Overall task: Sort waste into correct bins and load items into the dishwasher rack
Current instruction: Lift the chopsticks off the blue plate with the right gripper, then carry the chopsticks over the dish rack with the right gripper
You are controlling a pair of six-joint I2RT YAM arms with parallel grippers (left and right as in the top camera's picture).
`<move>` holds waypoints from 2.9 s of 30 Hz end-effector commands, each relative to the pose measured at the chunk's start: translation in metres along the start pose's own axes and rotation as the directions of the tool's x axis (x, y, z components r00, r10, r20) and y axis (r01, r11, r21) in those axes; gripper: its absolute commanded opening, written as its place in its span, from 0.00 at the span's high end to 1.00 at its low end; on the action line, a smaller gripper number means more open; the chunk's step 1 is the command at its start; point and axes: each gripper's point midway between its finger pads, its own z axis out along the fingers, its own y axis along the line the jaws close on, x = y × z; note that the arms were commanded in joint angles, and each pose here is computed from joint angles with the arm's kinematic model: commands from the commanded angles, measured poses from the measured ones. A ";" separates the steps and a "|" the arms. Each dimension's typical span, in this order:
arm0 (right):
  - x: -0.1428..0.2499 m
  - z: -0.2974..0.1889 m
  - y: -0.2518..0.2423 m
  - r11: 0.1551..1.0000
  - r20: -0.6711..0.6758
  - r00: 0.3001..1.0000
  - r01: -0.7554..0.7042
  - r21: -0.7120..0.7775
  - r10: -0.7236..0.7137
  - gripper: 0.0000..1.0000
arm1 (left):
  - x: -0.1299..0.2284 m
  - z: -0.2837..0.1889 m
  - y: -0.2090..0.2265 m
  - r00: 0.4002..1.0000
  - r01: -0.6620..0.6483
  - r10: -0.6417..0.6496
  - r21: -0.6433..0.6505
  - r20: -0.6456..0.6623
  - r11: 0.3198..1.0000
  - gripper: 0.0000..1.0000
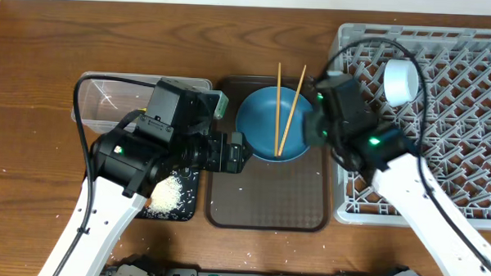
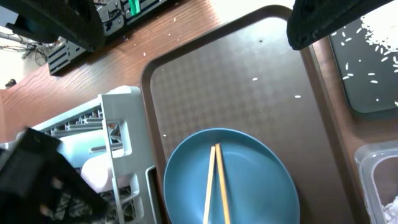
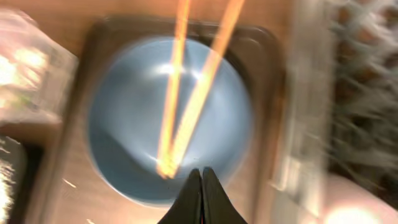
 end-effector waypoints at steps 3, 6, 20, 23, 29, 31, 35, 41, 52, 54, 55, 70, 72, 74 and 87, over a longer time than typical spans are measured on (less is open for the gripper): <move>0.005 -0.012 -0.040 0.990 -0.026 0.998 0.055 0.127 -0.052 0.99 | 0.001 0.002 0.003 1.000 -0.001 0.001 -0.012 -0.005 1.000 0.04; 0.006 -0.010 -0.031 0.997 -0.037 0.999 0.039 0.065 -0.037 0.99 | 0.001 0.002 0.003 1.000 -0.001 0.001 -0.012 -0.005 1.000 0.04; -0.005 0.047 0.032 0.979 -0.044 0.986 -0.167 -0.115 0.163 0.54 | 0.001 0.002 0.003 1.000 -0.001 0.001 -0.012 -0.005 1.000 0.04; -0.005 0.072 0.052 0.980 -0.033 0.990 -0.138 -0.143 0.134 0.54 | 0.001 0.002 0.003 1.000 -0.001 0.001 -0.012 -0.005 1.000 0.04; -0.006 0.122 0.070 0.987 0.011 0.996 -0.087 -0.138 0.089 0.53 | 0.001 0.002 0.003 1.000 -0.001 0.001 -0.012 -0.005 1.000 0.04; -0.004 0.137 0.063 0.992 0.023 0.996 -0.087 -0.090 0.090 0.53 | 0.001 0.002 0.003 1.000 -0.002 0.001 -0.012 -0.005 1.000 0.04; 0.000 0.161 0.047 0.996 0.045 0.995 -0.089 0.003 0.088 0.53 | 0.001 0.002 0.003 1.000 -0.001 0.001 -0.012 -0.005 1.000 0.04; 0.014 0.179 0.054 0.996 0.006 0.996 -0.089 -0.018 0.089 0.55 | 0.001 0.002 0.003 1.000 -0.001 0.001 -0.012 -0.005 1.000 0.04; 0.027 0.190 0.056 0.997 -0.026 0.997 -0.078 -0.012 0.078 0.99 | 0.001 0.002 0.003 1.000 -0.001 0.001 -0.012 -0.005 1.000 0.04; 0.019 0.183 0.059 0.996 -0.006 0.997 -0.082 -0.026 0.082 0.99 | 0.001 0.002 0.003 1.000 -0.001 0.001 -0.012 -0.005 1.000 0.04; 0.014 0.178 0.060 0.996 0.006 0.996 -0.084 -0.032 0.084 0.99 | 0.001 0.002 0.003 1.000 -0.001 0.001 -0.012 -0.005 1.000 0.04; -0.065 -0.003 0.034 0.995 0.264 0.964 -0.012 -0.098 0.037 0.99 | 0.001 0.002 0.003 1.000 -0.001 0.001 -0.012 -0.005 1.000 0.04; -0.068 -0.019 0.016 0.996 0.278 0.959 -0.041 -0.076 0.061 0.99 | 0.001 0.002 0.003 1.000 -0.001 0.001 -0.012 -0.005 1.000 0.04; -0.066 -0.024 -0.003 0.997 0.273 0.959 -0.067 -0.035 0.074 0.99 | 0.001 0.002 0.003 1.000 -0.001 0.001 -0.012 -0.005 1.000 0.04; -0.039 0.019 -0.091 0.976 0.103 0.987 -0.143 0.163 0.127 0.99 | 0.001 0.002 0.003 1.000 -0.001 0.001 -0.012 -0.005 1.000 0.04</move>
